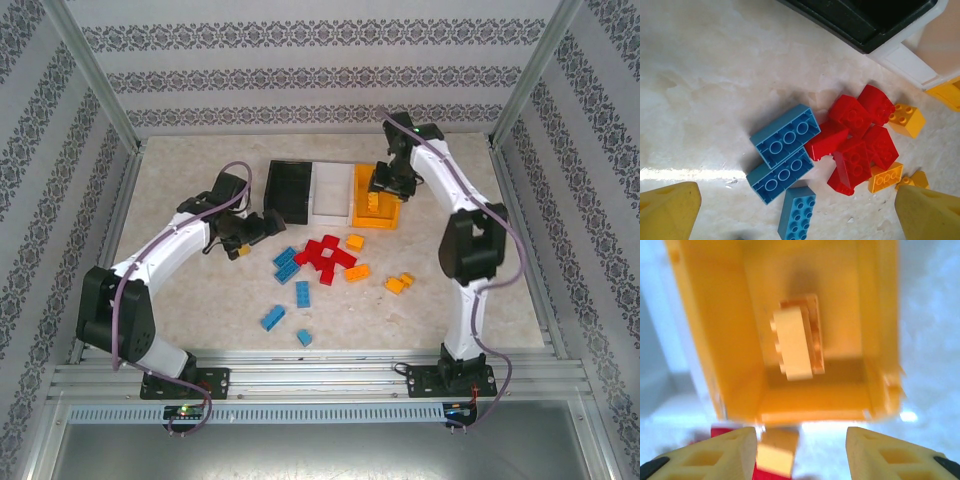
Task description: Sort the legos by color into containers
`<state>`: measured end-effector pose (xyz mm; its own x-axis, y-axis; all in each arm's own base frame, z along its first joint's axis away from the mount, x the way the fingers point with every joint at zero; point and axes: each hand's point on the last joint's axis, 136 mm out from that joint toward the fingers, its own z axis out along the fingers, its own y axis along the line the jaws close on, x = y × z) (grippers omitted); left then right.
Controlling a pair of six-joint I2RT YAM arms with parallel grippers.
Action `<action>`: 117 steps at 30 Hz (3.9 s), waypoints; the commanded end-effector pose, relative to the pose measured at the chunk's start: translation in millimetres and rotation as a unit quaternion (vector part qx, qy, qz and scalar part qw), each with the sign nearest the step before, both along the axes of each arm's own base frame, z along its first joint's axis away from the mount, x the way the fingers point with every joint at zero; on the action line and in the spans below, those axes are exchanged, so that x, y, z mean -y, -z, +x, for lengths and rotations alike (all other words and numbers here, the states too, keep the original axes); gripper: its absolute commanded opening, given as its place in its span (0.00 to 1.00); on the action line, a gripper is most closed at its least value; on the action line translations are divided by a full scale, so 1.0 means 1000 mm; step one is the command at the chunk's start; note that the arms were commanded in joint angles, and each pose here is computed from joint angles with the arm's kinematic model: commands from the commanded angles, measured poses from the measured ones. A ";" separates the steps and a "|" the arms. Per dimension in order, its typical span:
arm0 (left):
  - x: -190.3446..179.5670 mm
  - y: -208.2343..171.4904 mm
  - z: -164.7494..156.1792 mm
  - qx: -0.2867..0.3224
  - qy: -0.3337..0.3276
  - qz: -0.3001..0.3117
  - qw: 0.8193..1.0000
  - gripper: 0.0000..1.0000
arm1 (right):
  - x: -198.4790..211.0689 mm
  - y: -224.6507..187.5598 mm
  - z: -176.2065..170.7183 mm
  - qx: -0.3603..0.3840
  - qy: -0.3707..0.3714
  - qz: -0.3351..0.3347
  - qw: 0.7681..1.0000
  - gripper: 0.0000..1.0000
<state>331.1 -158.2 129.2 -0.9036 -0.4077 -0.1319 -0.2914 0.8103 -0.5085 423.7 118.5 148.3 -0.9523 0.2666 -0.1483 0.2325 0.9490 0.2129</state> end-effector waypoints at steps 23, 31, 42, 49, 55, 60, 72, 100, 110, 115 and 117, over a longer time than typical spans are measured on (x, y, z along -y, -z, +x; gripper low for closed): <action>0.035 -0.003 0.010 0.021 0.043 0.005 0.999 1.00 | 0.028 0.110 -0.169 -0.180 0.246 0.140 0.942 0.64; 0.023 -0.001 -0.005 0.018 0.034 0.018 0.999 1.00 | 0.033 0.126 -0.168 -0.207 0.259 0.141 0.933 0.58; 0.018 0.005 -0.010 0.016 0.029 0.020 0.999 1.00 | 0.035 0.129 -0.171 -0.210 0.258 0.135 0.933 0.38; 0.020 0.006 -0.005 0.015 0.032 0.017 0.999 1.00 | 0.035 0.092 -0.149 -0.162 0.243 0.141 0.946 0.28; 0.020 0.005 -0.002 0.016 0.038 0.020 0.999 1.00 | 0.012 0.032 -0.097 -0.074 0.190 0.154 0.967 0.27; 0.020 0.003 -0.002 0.014 0.042 0.022 0.999 1.00 | -0.021 0.003 -0.047 -0.019 0.121 0.136 0.983 0.26; 0.002 -0.003 -0.025 0.010 0.033 0.045 0.998 1.00 | -0.040 0.031 0.036 -0.015 0.087 0.118 0.989 0.25; 0.001 0.006 -0.021 0.006 0.018 0.028 0.999 1.00 | 0.002 0.049 0.046 -0.054 0.046 -0.029 0.997 0.43; -0.001 0.008 -0.024 0.003 0.017 0.031 0.999 1.00 | -0.003 0.029 0.048 -0.026 0.040 -0.016 0.999 0.57; 0.002 0.005 -0.020 0.007 0.018 0.027 0.999 1.00 | -0.011 0.010 0.033 -0.015 0.022 0.012 1.000 0.58; 0.003 0.004 -0.018 0.008 0.019 0.027 0.999 1.00 | -0.009 0.008 0.014 -0.023 0.012 0.008 1.000 0.58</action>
